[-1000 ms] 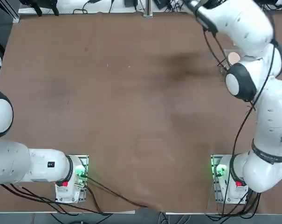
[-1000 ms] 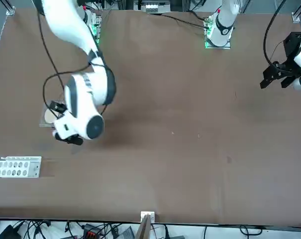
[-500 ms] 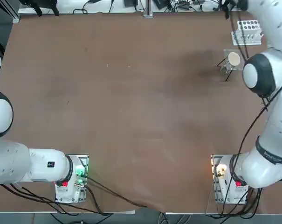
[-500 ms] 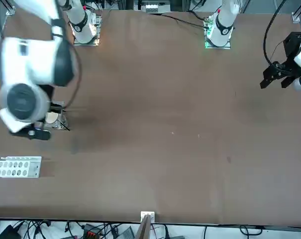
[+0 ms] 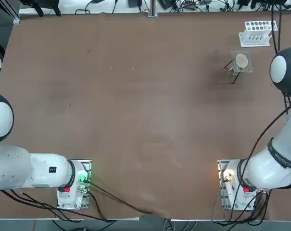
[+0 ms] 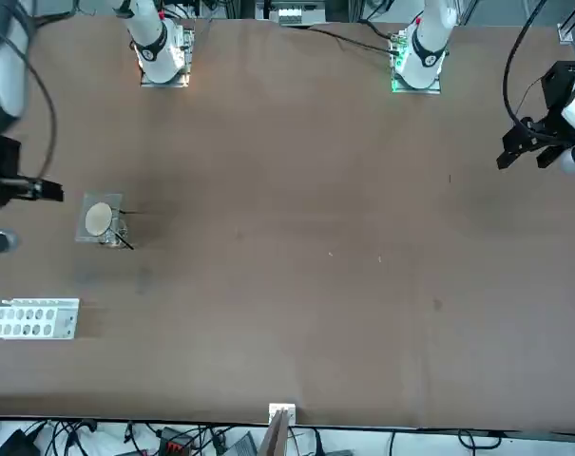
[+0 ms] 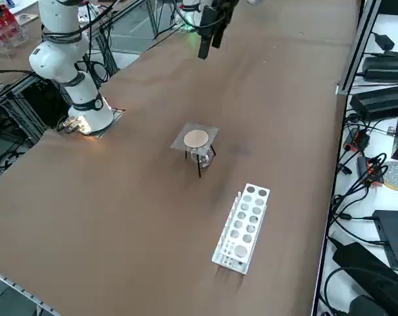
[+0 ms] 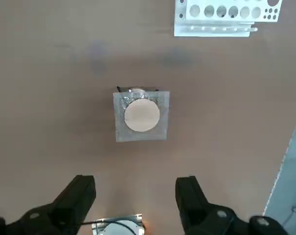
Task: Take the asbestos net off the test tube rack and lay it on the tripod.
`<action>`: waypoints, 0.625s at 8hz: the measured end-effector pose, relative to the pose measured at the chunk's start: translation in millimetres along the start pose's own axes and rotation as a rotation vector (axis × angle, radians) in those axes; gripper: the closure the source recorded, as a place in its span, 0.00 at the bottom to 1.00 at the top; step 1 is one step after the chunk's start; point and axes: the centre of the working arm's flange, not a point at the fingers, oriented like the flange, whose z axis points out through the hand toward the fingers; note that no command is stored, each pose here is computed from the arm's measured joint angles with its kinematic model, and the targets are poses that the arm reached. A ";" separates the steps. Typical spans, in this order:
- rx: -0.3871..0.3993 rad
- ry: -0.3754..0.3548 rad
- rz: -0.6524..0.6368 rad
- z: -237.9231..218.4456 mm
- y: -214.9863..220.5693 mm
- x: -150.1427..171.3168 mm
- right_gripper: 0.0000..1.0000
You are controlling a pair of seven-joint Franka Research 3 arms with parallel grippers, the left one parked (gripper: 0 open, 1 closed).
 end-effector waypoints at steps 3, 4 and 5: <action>0.101 0.102 0.012 -12.8 30.4 -6.8 0.00; 0.121 0.139 0.023 -9.8 41.5 -11.8 0.00; 0.131 0.163 0.029 -3.9 47.2 -21.1 0.00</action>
